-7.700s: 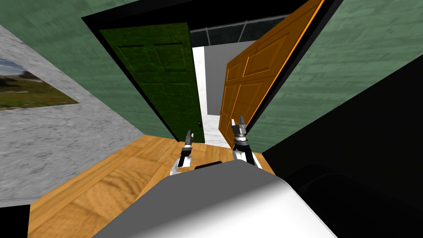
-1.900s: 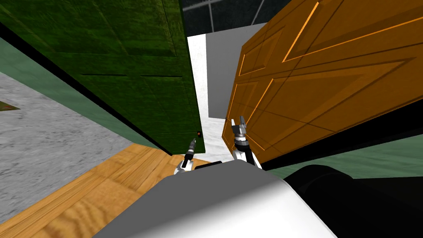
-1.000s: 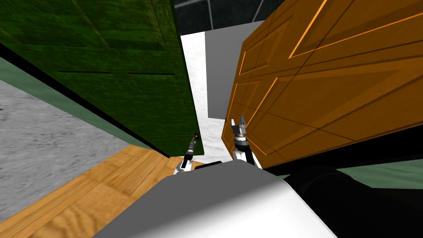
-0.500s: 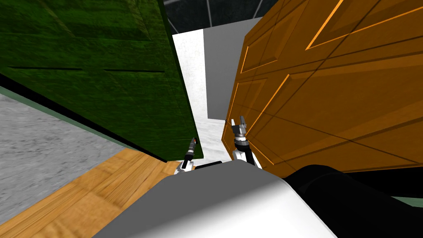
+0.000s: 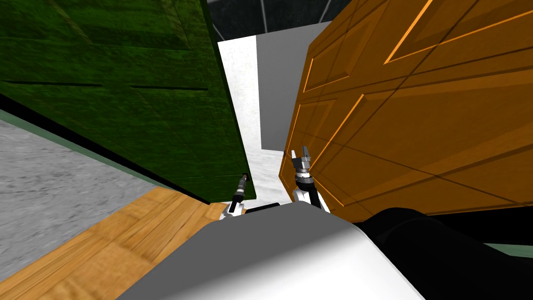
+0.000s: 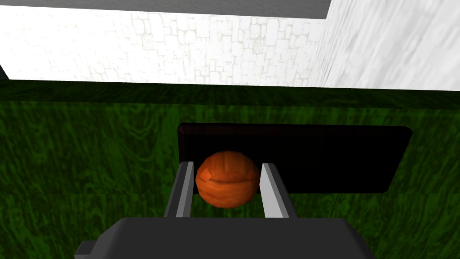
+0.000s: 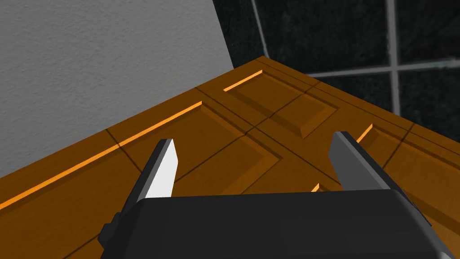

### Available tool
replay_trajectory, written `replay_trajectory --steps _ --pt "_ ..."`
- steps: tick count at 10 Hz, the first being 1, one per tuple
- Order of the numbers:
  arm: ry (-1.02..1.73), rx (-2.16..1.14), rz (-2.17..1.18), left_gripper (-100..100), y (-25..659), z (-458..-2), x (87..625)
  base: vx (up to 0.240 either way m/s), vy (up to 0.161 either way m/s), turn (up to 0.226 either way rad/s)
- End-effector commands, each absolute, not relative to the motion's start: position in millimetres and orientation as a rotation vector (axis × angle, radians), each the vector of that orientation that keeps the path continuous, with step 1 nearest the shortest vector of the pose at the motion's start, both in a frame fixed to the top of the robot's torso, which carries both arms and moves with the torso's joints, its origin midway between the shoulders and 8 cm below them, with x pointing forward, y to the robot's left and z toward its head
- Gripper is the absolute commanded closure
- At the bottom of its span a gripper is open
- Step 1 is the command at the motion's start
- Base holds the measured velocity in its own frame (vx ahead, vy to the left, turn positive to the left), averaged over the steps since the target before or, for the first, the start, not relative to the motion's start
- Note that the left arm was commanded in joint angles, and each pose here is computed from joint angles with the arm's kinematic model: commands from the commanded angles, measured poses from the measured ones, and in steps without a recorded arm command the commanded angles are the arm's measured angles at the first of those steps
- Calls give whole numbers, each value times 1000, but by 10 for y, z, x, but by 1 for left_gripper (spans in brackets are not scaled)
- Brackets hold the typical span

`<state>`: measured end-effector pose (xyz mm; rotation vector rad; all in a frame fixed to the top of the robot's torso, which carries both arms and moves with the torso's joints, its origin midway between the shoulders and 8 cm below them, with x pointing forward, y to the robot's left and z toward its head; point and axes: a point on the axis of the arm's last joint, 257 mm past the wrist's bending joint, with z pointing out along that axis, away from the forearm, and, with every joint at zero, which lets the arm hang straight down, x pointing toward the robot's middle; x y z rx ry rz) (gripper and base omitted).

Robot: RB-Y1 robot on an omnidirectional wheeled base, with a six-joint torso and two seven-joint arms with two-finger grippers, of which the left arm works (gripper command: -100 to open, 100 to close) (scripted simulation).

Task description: Push the door open

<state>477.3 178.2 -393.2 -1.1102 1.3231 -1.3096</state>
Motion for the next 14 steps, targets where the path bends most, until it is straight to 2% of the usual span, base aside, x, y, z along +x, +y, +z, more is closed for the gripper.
replay_trajectory --steps 1,7,10,11,14 --pt "1319 -1108 -1312 100 1787 -3917 4780 0 0 0" --pt "1306 -1108 -1267 100 1976 -3920 4809 111 -14 31" --pt "1277 -1111 -1221 100 2173 -3896 4851 169 -14 130" --pt "1291 -1123 -1237 -100 2061 -3931 4798 -35 -48 76" --pt "1288 -1133 -1244 -100 2030 -3926 4812 -183 -48 21"
